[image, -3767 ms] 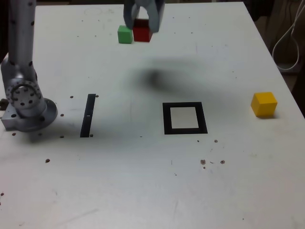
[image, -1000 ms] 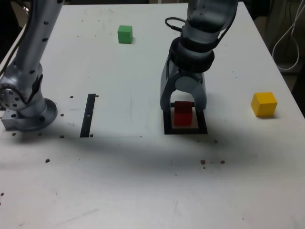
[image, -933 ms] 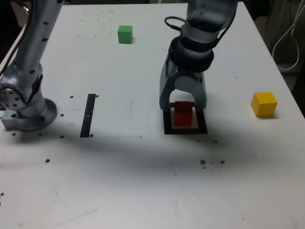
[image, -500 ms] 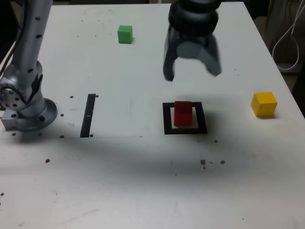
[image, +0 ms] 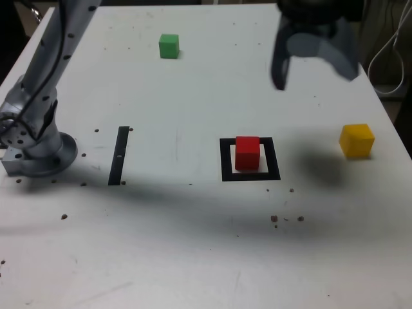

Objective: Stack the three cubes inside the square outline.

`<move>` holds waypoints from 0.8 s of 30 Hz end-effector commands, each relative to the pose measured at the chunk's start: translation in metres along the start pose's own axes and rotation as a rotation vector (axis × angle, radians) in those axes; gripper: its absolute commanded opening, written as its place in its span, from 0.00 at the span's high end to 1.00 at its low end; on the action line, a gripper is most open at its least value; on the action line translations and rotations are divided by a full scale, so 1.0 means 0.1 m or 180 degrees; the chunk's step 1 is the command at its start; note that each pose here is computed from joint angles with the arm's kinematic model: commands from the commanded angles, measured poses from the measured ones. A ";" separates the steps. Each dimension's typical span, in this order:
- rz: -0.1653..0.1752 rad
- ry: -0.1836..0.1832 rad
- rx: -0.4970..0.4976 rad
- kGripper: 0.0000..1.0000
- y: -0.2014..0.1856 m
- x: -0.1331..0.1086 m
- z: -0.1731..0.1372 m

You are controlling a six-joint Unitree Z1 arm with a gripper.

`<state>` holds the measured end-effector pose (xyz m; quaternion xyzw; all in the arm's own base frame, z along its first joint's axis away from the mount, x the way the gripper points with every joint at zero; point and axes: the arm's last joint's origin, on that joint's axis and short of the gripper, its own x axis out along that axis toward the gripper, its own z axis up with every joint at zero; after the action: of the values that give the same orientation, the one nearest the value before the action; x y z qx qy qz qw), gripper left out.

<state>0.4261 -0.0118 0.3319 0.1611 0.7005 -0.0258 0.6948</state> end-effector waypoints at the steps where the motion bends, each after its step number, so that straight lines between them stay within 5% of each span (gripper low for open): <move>1: -0.0081 0.0044 -0.0059 0.01 0.04 0.12 0.13; 7: -0.0243 -0.0059 -0.0264 0.01 0.12 0.35 0.42; 13: -0.0268 -0.0091 -0.0323 0.01 0.16 0.53 0.59; 24: -0.0292 0.0107 -0.0330 0.03 0.13 0.85 0.70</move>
<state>0.4993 -0.0021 0.2531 0.0935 0.7108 -0.0196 0.6969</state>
